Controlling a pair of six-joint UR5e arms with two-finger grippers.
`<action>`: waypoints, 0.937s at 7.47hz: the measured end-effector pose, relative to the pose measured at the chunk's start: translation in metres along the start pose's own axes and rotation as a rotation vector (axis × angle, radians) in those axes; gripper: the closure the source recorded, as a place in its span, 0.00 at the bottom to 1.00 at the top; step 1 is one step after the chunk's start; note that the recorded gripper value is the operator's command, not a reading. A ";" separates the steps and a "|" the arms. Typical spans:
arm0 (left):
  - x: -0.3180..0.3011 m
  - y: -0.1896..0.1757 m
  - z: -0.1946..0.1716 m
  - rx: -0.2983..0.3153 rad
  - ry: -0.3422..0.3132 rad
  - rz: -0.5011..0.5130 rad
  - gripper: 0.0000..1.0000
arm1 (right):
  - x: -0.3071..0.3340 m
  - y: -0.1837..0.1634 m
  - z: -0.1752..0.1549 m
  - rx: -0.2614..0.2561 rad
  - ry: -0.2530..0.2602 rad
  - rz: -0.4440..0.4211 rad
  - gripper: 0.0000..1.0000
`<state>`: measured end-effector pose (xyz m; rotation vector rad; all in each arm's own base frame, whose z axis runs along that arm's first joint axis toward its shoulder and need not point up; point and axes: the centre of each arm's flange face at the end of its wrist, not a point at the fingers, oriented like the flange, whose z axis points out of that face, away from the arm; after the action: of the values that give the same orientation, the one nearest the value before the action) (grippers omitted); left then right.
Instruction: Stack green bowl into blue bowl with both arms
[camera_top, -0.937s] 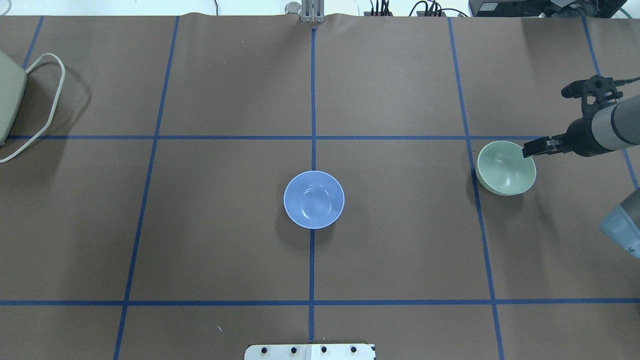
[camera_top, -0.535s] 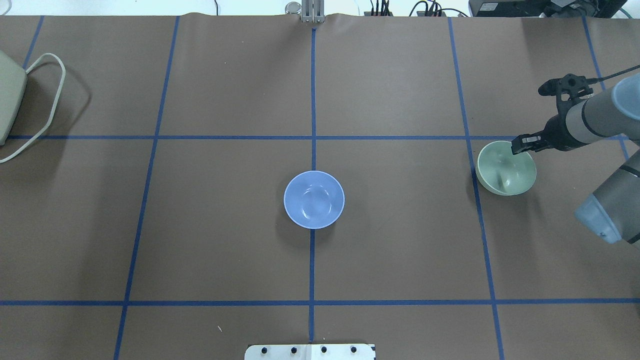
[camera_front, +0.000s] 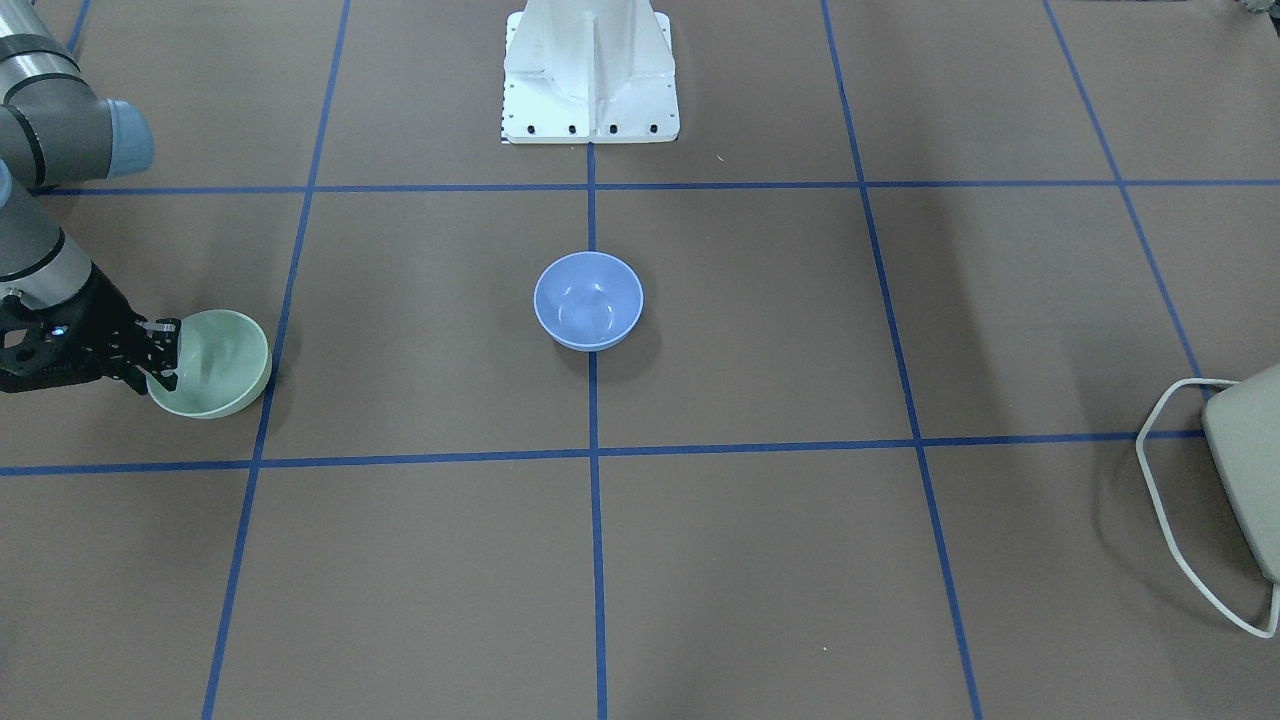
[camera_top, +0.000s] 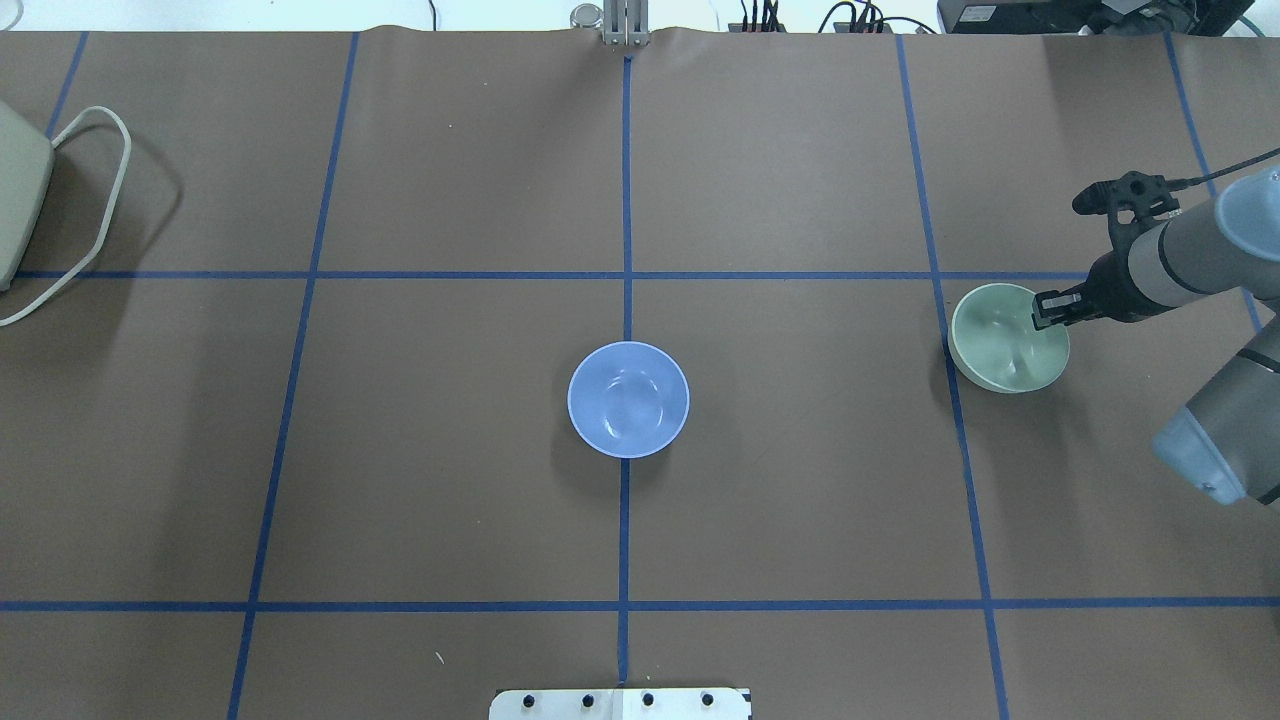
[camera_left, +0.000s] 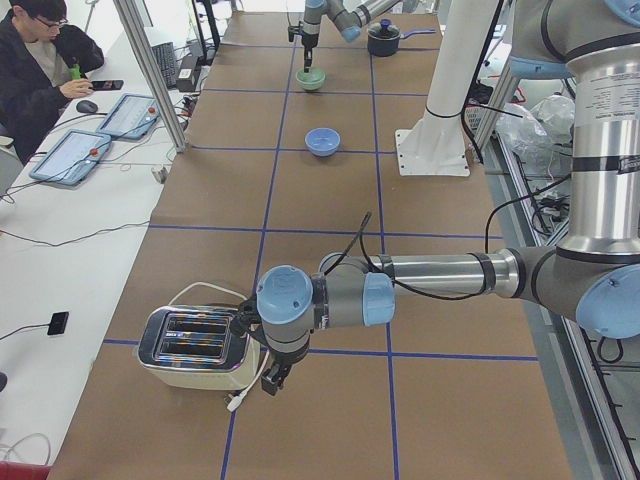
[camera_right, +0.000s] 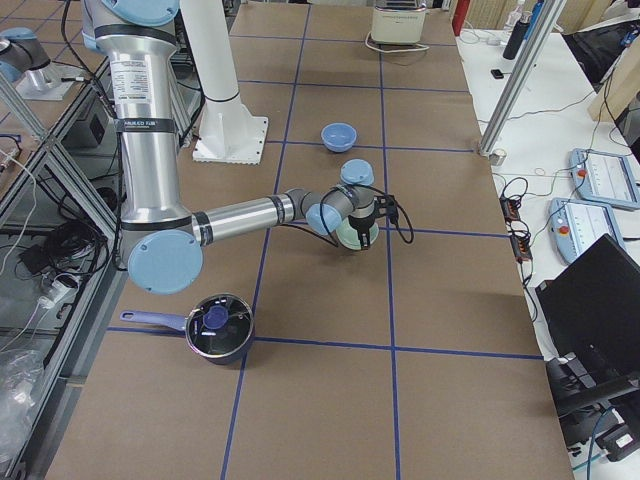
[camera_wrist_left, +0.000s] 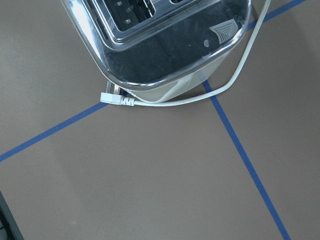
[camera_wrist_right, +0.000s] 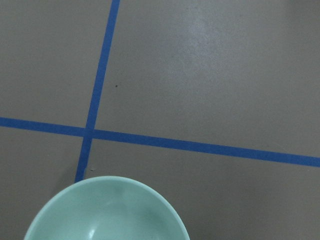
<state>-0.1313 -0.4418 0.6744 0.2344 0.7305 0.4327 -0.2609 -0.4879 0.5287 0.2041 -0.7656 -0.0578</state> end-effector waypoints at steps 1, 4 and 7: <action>0.000 0.002 0.001 -0.001 0.001 -0.001 0.02 | 0.002 0.003 0.001 -0.004 0.003 0.001 1.00; 0.000 0.006 0.003 -0.005 0.004 -0.005 0.02 | -0.002 0.003 -0.006 0.002 -0.010 -0.006 1.00; 0.005 0.010 0.003 0.003 0.006 -0.155 0.02 | -0.046 -0.018 -0.049 0.035 -0.108 -0.020 1.00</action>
<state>-0.1287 -0.4311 0.6774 0.1780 0.7498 0.2856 -0.2598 -0.4916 0.4599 0.2438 -0.8724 -0.0745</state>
